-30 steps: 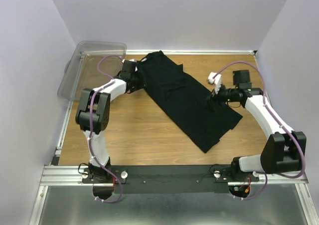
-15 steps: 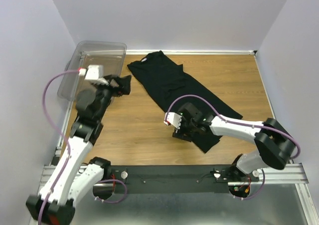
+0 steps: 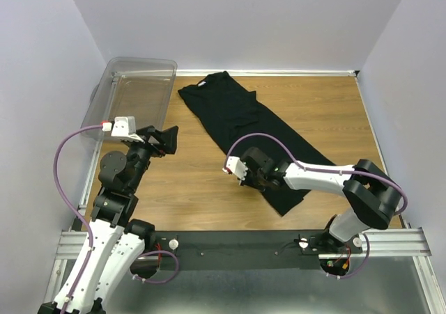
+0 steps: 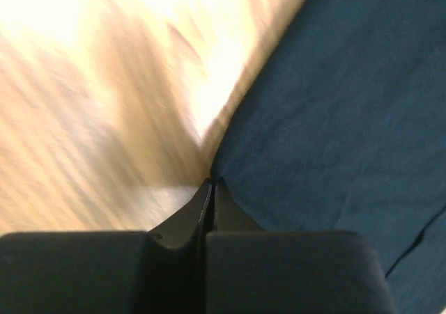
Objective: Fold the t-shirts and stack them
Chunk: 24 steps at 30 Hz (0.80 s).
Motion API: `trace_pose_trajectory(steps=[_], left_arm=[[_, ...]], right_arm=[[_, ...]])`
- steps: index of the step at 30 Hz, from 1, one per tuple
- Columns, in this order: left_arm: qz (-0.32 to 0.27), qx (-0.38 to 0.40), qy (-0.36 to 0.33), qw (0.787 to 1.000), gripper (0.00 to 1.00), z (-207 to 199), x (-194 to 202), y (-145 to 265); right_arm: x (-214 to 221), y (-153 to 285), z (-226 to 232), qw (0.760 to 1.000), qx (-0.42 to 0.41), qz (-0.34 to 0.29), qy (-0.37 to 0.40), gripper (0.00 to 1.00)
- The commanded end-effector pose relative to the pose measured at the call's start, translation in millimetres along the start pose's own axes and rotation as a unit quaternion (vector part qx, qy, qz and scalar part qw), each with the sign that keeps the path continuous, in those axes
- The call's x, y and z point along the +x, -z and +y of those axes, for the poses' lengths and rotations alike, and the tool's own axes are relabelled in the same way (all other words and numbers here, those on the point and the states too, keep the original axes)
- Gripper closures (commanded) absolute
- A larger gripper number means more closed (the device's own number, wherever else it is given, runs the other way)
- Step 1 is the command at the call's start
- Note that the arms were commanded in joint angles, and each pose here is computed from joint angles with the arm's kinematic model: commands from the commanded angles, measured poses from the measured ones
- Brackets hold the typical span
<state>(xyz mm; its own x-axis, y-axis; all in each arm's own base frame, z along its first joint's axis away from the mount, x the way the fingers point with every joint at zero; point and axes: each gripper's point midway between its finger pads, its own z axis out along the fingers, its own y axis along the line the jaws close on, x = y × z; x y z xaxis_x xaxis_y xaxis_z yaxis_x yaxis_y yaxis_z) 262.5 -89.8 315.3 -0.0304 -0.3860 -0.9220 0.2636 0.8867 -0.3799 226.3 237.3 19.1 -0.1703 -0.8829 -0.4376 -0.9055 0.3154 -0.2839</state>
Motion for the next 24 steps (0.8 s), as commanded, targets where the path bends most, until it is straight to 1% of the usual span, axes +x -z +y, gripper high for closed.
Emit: trace_pose_trajectory(steps=[1,2,3,5,6,7,8,9,10,11,12,13,14,15,16,17,18,19,20,21,22,23,24], left_arm=[[0.028,0.073,0.016,0.997,0.05,-23.7,15.3,7.8],[0.03,0.078,0.016,0.996,0.05,-25.2,17.8,8.5],[0.032,0.084,0.016,0.996,0.05,-26.7,18.8,9.4],[0.03,0.096,0.019,0.995,0.05,-31.5,17.1,13.8],[0.031,0.1,0.019,0.994,0.05,-32.6,17.5,15.6],[0.03,0.102,0.02,0.994,0.05,-33.5,16.9,17.0],[0.032,0.106,0.021,0.994,0.05,-34.6,18.3,19.9],[0.037,0.11,0.022,0.993,0.05,-35.7,20.4,21.2],[0.04,0.111,0.022,0.993,0.05,-35.7,22.3,22.0],[0.049,0.113,0.024,0.992,0.05,-35.3,28.9,22.8],[0.057,0.113,0.027,0.992,0.05,-34.4,33.6,22.8],[0.066,0.119,0.03,0.99,0.05,-35.6,39.2,22.9],[0.08,0.118,0.036,0.989,0.06,-33.1,51.1,21.9],[0.08,0.122,0.045,0.988,0.06,-34.6,52.8,20.5],[0.095,0.13,0.058,0.985,0.07,-37.7,60.3,18.2],[0.103,0.133,0.067,0.983,0.06,-37.5,68.7,15.3],[0.106,0.14,0.072,0.982,0.07,-39.1,72.3,11.6],[0.135,0.14,0.08,0.978,0.07,-36.8,91.0,5.8],[0.146,0.142,0.083,0.976,0.07,-36.9,98.2,1.5],[0.147,0.15,0.085,0.974,0.09,-40.1,100.0,-4.1],[0.16,0.155,0.088,0.971,0.1,-41.9,108.0,-8.0],[0.191,0.154,0.092,0.965,0.11,-41.1,125.3,-15.4],[0.199,0.157,0.091,0.963,0.12,-44.0,131.2,-19.3]], right_arm=[[-44.9,4.0,49.5,0.992,-0.118,-0.052,-0.001,0.97],[-56.8,5.5,59.0,0.988,-0.139,-0.064,0.001,0.98],[-63.2,2.7,80.1,0.981,-0.181,-0.064,-0.002,0.98],[-79.2,2.7,97.1,0.973,-0.218,-0.07,0.003,0.98],[-93.4,2.5,101.0,0.97,-0.229,-0.079,0.006,0.96],[-89.5,-2.2,118.0,0.965,-0.255,-0.061,0.015,0.91],[-90.9,-2.9,123.4,0.962,-0.266,-0.057,0.019,0.77],[-99.5,0.5,124.7,0.959,-0.276,-0.065,0.02,0.65],[-97.5,1.9,123.0,0.96,-0.273,-0.059,0.021,0.53],[-105.2,11.3,112.9,0.963,-0.257,-0.075,0.023,0.37],[-105.6,13.4,91.8,0.97,-0.228,-0.081,0.01,0.3],[-115.0,28.1,70.1,0.972,-0.207,-0.108,-0.006,0.21],[-116.7,32.9,49.4,0.973,-0.194,-0.12,-0.03,0.21],[-114.7,37.3,26.6,0.972,-0.184,-0.13,-0.059,0.2],[-100.6,38.2,-20.5,0.97,-0.16,-0.139,-0.116,0.2],[-91.8,40.5,-44.8,0.969,-0.142,-0.143,-0.14,0.15],[-68.2,39.9,-86.5,0.967,-0.109,-0.142,-0.181,0.13],[-60.8,40.6,-100.9,0.963,-0.105,-0.148,-0.201,0.08],[-50.9,38.9,-117.1,0.957,-0.1,-0.151,-0.226,0.04],[-35.0,37.4,-144.1,0.938,-0.107,-0.164,-0.285,0.03],[-29.2,33.2,-163.1,0.926,-0.103,-0.178,-0.316,0.03],[-23.5,30.6,-180.2,0.914,-0.1,-0.185,-0.346,0.03],[-7.5,14.1,-205.8,0.889,-0.095,-0.176,-0.412,0.04]])
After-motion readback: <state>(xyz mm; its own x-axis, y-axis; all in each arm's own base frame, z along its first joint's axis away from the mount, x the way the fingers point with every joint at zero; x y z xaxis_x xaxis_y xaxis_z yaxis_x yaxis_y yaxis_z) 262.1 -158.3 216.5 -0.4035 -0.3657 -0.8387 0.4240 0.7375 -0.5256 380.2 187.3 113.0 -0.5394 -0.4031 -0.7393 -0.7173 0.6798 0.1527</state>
